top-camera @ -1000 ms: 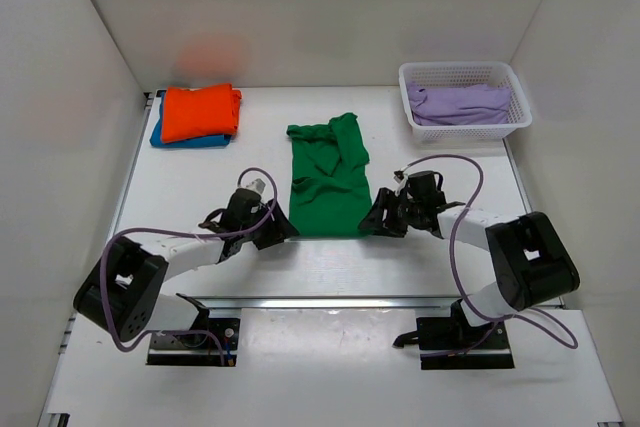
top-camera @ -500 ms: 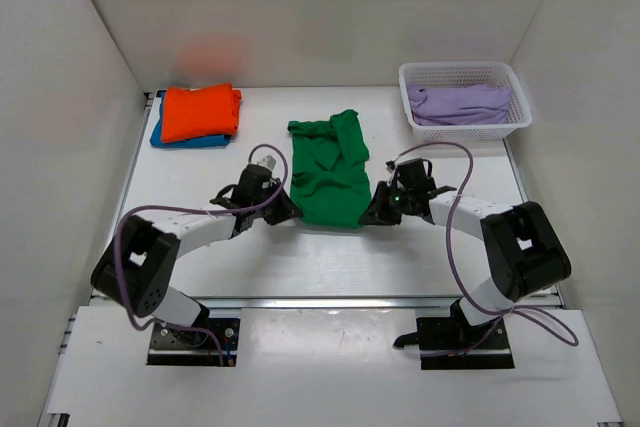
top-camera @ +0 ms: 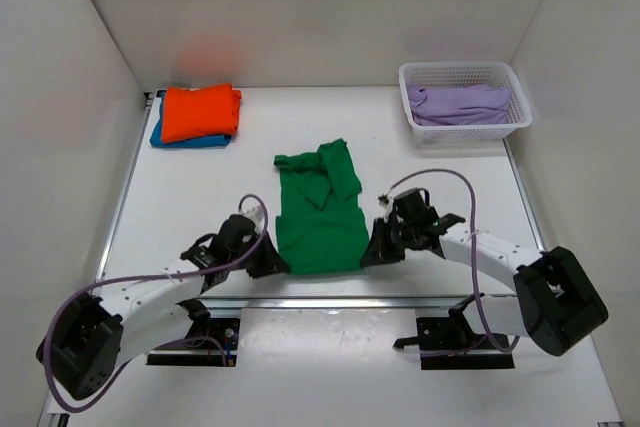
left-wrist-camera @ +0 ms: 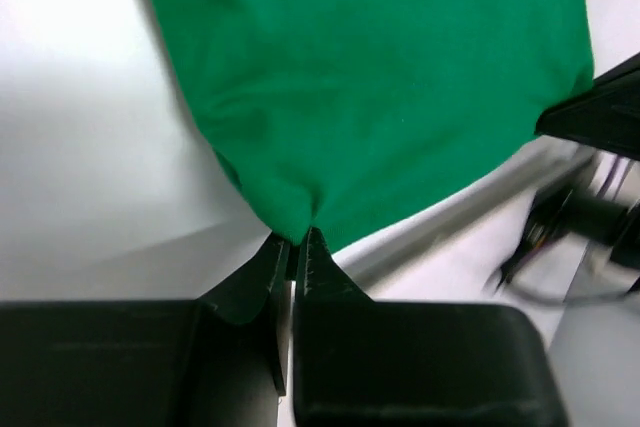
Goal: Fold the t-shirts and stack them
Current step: Fold the long partially folded tshirt into a neat square
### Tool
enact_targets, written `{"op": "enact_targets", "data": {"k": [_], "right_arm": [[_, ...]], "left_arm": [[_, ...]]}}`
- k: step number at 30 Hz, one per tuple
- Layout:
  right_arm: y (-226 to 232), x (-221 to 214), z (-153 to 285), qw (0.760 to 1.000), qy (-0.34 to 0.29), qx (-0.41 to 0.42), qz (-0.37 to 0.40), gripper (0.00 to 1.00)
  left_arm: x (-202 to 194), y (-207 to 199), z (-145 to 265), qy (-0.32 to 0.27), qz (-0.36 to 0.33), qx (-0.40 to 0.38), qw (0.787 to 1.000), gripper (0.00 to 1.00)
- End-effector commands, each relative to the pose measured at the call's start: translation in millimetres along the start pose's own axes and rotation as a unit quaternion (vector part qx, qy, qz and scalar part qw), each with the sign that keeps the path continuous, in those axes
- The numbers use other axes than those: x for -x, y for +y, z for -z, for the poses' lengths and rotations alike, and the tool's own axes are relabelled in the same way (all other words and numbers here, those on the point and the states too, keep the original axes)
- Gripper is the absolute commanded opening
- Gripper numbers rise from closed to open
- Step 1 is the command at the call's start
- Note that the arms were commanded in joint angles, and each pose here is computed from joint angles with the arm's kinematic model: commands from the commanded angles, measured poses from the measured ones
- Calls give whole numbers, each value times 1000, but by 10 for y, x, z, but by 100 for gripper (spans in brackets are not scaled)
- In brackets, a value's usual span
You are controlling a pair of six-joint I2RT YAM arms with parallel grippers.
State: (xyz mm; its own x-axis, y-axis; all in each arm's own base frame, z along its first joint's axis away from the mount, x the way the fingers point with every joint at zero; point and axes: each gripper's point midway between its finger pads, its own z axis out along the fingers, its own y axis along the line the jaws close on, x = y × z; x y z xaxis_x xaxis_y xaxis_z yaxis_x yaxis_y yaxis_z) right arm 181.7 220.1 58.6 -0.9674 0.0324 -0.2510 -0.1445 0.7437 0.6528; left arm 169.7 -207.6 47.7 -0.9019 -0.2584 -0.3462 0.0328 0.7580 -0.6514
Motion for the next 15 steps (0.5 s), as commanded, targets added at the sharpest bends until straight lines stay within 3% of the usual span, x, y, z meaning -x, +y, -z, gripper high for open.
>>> {"op": "enact_targets", "data": {"k": [1, 5, 7, 10, 15], "right_arm": [[-21, -463, 55, 998, 53, 0, -15, 0], [108, -603, 116, 997, 71, 30, -17, 0], [180, -511, 169, 997, 67, 43, -12, 0], [296, -98, 273, 998, 41, 56, -4, 0], [495, 953, 337, 997, -17, 69, 30, 0]], "left_arm": [[-353, -3, 97, 41, 11, -14, 999, 0], [-382, -22, 186, 45, -6, -1, 999, 0], [-187, -166, 265, 29, -12, -18, 999, 0], [298, -407, 333, -18, -15, -40, 999, 0], [1265, -665, 269, -83, -18, -53, 995, 0]]}}
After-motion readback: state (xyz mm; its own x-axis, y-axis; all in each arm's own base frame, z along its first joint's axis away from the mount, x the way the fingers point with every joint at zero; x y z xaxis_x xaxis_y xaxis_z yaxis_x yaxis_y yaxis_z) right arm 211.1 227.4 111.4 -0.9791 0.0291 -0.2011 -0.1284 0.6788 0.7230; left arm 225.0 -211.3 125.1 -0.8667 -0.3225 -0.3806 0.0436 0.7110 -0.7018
